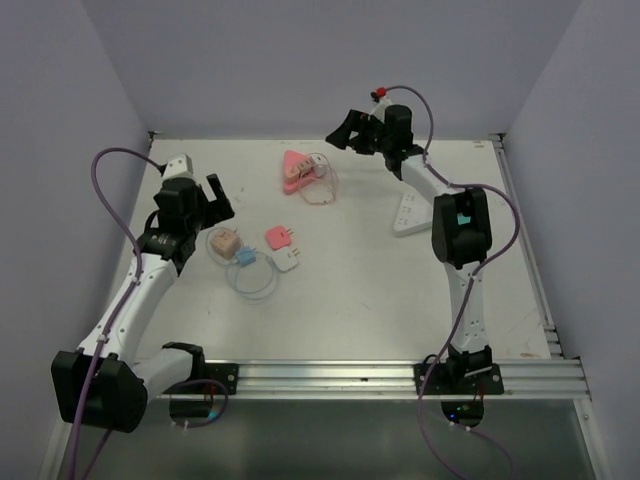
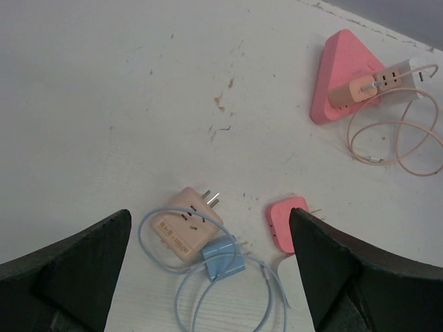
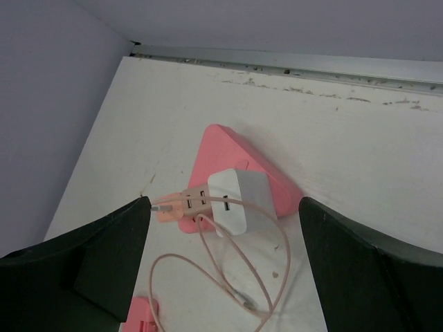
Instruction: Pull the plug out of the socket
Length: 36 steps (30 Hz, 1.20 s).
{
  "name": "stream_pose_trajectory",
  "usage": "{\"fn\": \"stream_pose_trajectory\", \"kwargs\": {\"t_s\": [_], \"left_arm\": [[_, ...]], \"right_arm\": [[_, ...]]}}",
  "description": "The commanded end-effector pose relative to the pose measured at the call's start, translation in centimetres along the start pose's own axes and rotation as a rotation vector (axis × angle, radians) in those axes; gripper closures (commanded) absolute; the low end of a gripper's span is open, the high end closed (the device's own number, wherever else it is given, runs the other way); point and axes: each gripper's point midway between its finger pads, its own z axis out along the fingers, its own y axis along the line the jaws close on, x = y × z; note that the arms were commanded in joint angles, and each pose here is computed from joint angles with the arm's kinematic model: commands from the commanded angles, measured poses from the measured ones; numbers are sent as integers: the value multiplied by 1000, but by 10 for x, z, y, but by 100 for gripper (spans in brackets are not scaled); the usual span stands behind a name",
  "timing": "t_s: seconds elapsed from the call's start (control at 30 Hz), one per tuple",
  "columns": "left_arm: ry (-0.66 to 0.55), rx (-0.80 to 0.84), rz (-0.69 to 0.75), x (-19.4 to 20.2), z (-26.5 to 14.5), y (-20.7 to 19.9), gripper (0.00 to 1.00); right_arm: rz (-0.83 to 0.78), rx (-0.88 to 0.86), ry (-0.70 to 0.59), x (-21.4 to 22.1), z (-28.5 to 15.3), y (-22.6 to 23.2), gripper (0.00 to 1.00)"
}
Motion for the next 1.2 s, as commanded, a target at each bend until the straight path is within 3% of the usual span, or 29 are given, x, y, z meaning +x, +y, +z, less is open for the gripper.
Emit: {"fn": "stream_pose_trajectory", "kwargs": {"t_s": [0.0,0.17,0.4,0.87,1.17], "left_arm": [[-41,-31,15,-11,6,8,0],[-28,-41,15,-8,10,12,0],[-28,-32,13,-7,10,12,1],[-65,-2,3,-13,1,9,0],[-18,80,16,-4,14,-7,0]], "right_arm": [[-63,-116,5,-2,21,26,8],[-114,-178,53,28,52,35,7],[-145,-227,156,80,56,55,7],[-238,-317,172,148,-28,187,10],[-257,-150,148,157,-67,164,10]]}}
